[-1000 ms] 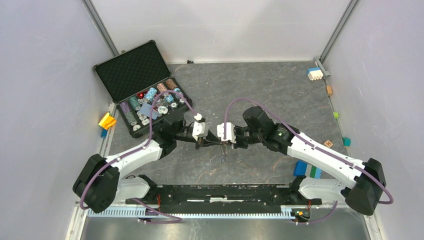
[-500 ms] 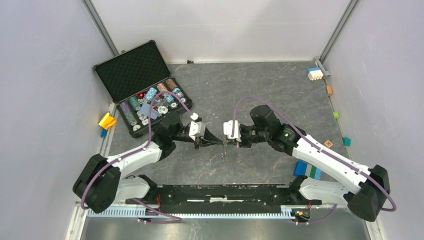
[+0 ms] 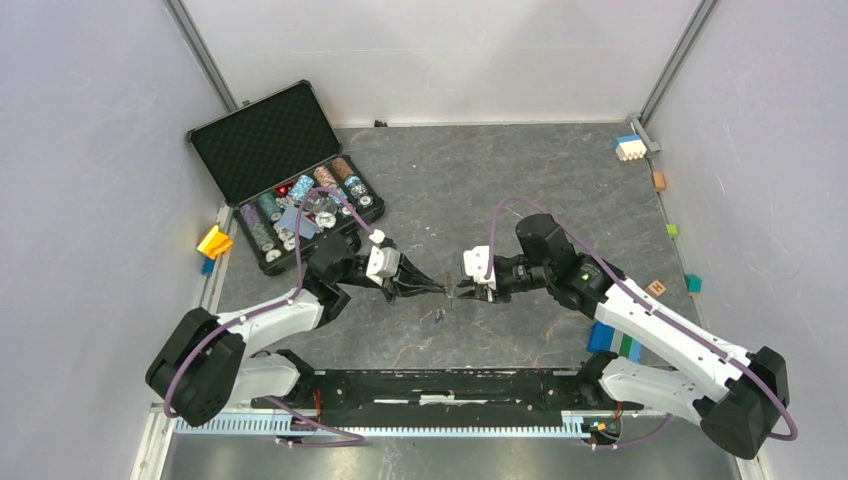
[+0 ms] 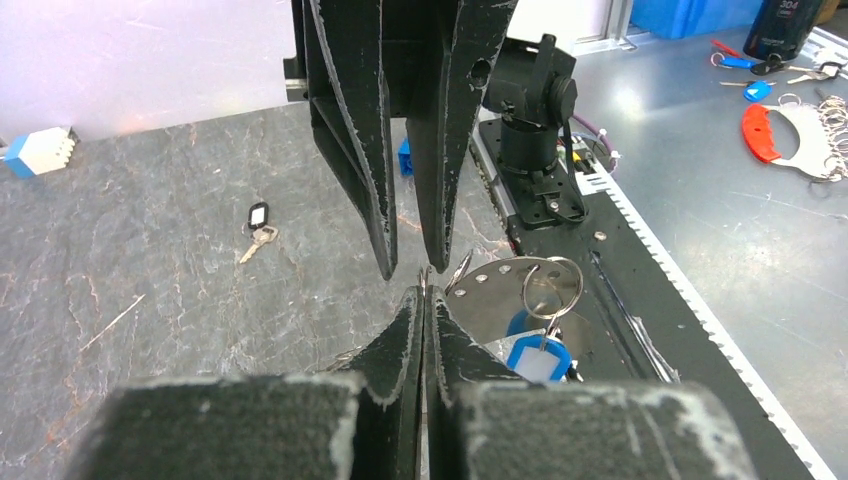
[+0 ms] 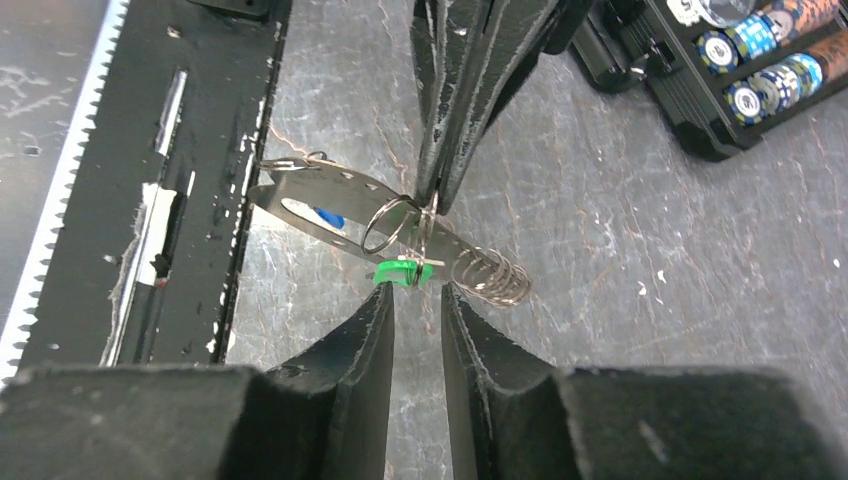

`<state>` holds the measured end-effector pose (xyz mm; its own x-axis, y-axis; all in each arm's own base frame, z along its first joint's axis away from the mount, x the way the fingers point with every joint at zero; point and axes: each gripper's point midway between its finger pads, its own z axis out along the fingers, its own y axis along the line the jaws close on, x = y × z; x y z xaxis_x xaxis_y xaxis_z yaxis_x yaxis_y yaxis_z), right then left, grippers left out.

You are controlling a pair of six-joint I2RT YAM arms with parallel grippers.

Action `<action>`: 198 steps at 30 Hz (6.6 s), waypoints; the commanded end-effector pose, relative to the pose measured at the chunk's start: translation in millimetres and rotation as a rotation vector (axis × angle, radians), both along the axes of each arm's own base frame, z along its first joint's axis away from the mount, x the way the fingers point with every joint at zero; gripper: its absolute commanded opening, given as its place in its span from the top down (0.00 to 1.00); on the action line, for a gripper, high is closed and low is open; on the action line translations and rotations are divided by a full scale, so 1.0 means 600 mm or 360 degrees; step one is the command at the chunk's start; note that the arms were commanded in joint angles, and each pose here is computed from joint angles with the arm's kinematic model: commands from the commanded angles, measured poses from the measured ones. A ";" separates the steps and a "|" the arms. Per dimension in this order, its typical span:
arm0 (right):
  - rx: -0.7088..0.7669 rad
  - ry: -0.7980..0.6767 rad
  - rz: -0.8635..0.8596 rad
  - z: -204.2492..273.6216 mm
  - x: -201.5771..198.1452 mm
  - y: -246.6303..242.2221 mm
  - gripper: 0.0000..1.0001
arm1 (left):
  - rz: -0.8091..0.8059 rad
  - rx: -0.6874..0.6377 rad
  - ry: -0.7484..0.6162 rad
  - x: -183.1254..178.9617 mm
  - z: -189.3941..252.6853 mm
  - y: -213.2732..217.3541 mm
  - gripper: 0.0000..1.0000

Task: Put the keys on the keyring

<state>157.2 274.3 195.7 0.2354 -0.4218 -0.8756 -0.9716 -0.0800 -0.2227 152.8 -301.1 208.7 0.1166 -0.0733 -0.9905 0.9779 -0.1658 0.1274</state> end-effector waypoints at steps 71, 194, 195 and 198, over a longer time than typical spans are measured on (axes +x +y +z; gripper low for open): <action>-0.0370 -0.0153 -0.0172 0.009 0.050 0.028 1.00 | 0.0185 0.0255 -0.0143 0.056 -0.017 0.000 0.52; -0.0441 -0.0031 -0.0057 0.001 0.036 0.042 1.00 | 0.0154 0.0024 -0.0384 0.043 -0.013 -0.007 0.98; -0.0440 -0.0032 -0.0060 0.002 0.036 0.043 1.00 | 0.0153 0.0031 -0.0380 0.043 -0.015 -0.007 0.98; -0.0428 -0.0032 -0.0068 0.005 0.037 0.043 1.00 | 0.0156 0.0051 -0.0359 0.044 -0.020 -0.006 0.98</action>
